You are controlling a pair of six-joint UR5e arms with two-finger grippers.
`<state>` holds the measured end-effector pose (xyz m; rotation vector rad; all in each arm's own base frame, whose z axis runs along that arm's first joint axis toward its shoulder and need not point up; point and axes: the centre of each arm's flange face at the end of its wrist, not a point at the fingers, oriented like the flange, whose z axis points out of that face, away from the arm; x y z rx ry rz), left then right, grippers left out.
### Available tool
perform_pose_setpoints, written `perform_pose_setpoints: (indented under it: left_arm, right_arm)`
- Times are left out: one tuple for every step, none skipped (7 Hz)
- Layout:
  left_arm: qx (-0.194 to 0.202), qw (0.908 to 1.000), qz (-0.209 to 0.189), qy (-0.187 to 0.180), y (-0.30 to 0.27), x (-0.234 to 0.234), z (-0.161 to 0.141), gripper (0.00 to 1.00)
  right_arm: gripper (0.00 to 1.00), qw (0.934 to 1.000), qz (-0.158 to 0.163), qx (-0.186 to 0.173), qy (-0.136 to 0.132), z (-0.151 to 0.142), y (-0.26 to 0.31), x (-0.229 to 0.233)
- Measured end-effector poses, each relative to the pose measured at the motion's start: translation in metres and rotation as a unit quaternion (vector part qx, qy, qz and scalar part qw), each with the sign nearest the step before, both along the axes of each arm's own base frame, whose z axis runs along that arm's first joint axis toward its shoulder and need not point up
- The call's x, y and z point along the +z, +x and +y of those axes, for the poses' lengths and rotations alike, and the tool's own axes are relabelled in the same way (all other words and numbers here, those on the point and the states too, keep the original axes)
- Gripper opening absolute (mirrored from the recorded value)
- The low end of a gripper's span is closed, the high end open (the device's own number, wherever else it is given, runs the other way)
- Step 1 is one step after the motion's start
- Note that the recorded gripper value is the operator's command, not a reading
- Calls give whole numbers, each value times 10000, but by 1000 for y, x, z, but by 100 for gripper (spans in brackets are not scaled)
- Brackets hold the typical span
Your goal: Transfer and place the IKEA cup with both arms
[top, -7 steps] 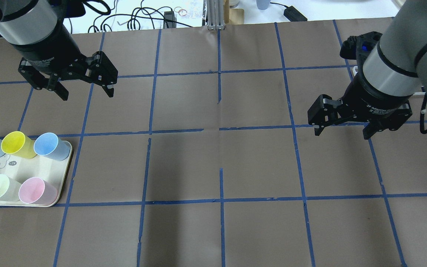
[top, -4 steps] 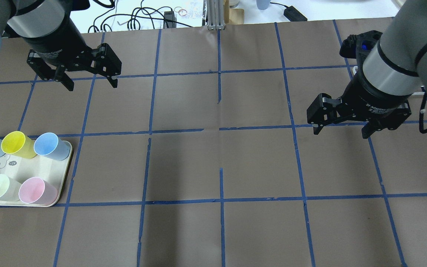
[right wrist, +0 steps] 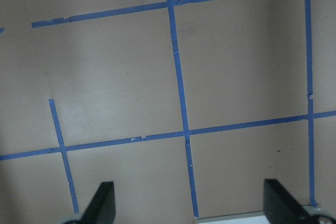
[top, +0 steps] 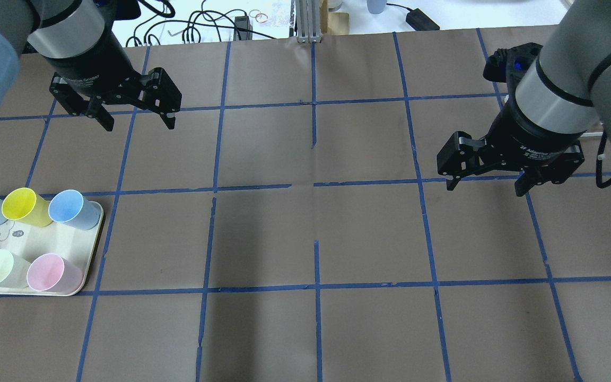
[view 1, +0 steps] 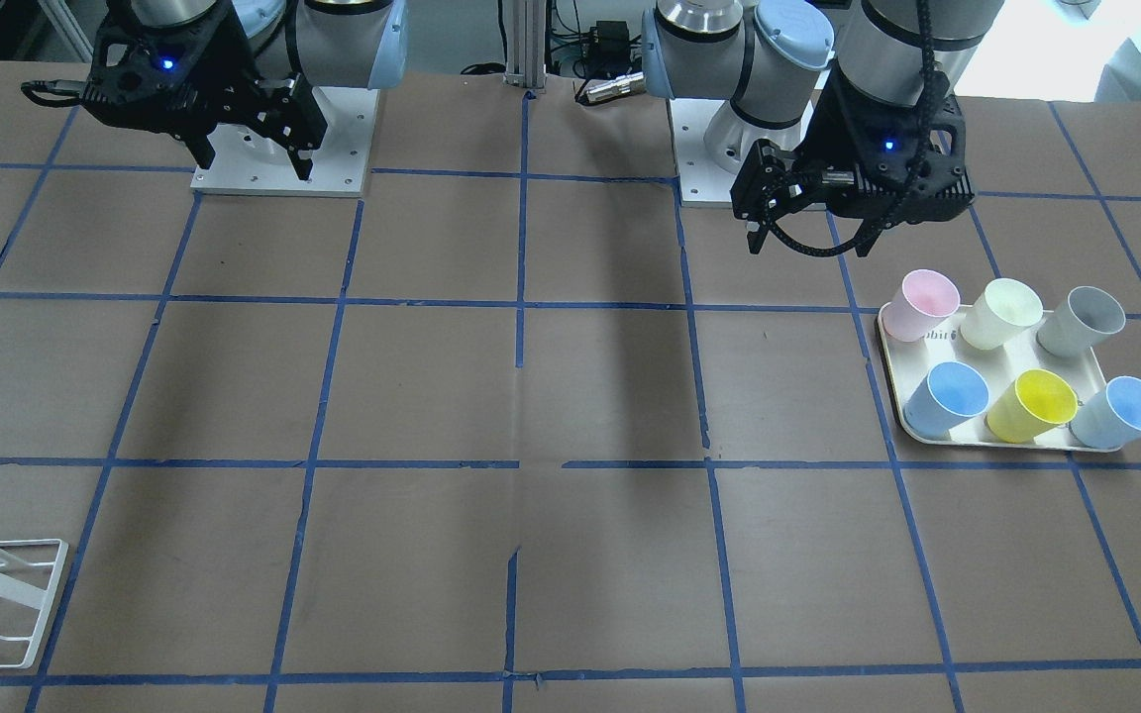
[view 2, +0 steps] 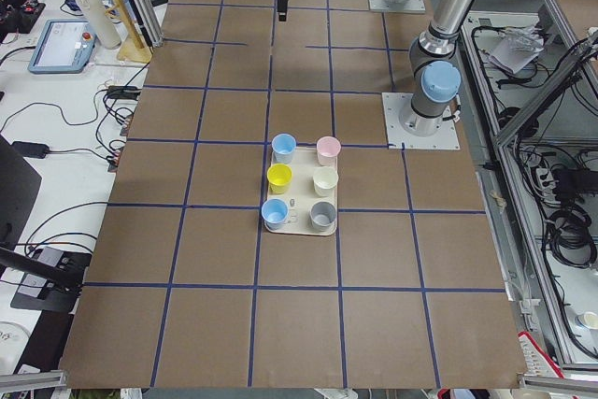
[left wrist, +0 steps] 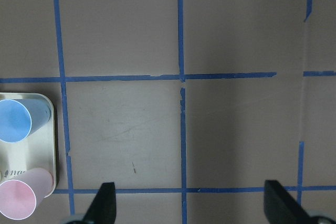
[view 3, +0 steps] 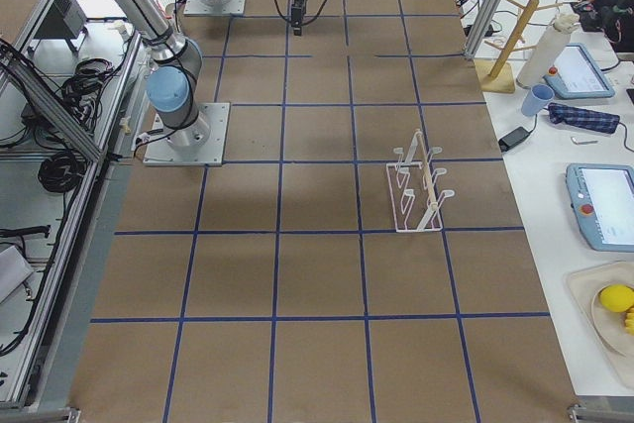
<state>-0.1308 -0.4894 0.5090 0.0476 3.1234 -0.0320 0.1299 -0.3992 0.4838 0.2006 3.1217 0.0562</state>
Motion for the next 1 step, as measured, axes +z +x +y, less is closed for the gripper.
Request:
perform_pose_setpoints:
  left_arm:
    - [-12, 10000, 4, 13, 1, 1, 1, 100]
  right_arm:
    - [100, 10000, 3, 3, -3, -5, 0, 1]
